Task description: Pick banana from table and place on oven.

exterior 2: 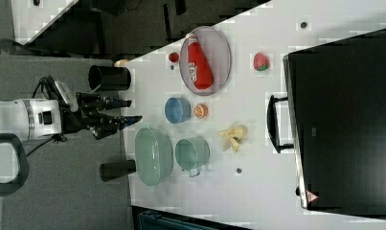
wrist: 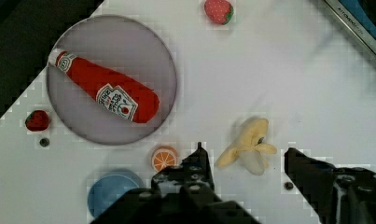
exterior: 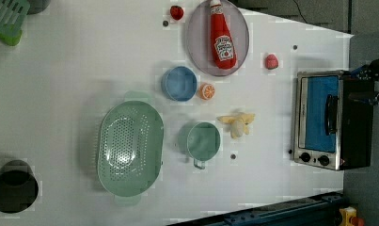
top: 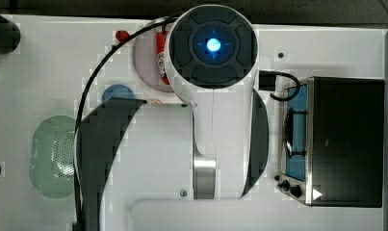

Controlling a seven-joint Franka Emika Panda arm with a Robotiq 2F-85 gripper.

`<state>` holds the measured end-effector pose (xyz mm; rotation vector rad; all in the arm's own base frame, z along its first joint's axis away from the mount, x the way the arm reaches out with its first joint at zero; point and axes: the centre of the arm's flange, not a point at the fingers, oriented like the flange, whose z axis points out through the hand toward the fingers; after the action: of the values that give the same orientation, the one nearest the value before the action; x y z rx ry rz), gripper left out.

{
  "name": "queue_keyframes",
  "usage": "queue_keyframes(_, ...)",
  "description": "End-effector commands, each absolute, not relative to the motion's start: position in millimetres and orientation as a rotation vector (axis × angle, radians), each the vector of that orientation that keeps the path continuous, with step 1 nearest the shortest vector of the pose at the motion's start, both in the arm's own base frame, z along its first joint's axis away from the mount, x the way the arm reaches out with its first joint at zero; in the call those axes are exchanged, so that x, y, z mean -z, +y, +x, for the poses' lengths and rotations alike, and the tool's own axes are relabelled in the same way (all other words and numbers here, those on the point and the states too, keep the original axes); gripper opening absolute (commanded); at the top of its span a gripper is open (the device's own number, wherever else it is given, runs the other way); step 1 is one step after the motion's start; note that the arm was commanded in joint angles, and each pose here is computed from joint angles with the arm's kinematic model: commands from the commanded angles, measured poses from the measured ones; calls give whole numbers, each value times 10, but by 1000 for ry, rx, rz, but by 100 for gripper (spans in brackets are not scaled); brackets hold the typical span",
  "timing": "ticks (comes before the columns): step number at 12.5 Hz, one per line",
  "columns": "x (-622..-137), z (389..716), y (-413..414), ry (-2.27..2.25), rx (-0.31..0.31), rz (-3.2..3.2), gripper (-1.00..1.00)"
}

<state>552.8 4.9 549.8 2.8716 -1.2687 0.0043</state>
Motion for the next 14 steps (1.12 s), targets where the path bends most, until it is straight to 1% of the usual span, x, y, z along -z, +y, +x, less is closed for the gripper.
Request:
queue_keyframes(1, -6051, 4091, -84, -1241, 3, 2867, 59)
queue_keyframes(3, -6041, 4091, -82, -1240, 6, 2867, 100)
queue_keyframes(6, -5904, 4157, -81, -1235, 32, 2862, 100)
queue_keyframes(8, -5636, 4308, -76, -1226, 60, 2860, 100)
queue_keyframes(11, -5016, 4621, -66, -1215, 66, 2868, 100)
queue_keyframes(14, -4221, 4873, -69, -1213, 57, 2881, 100)
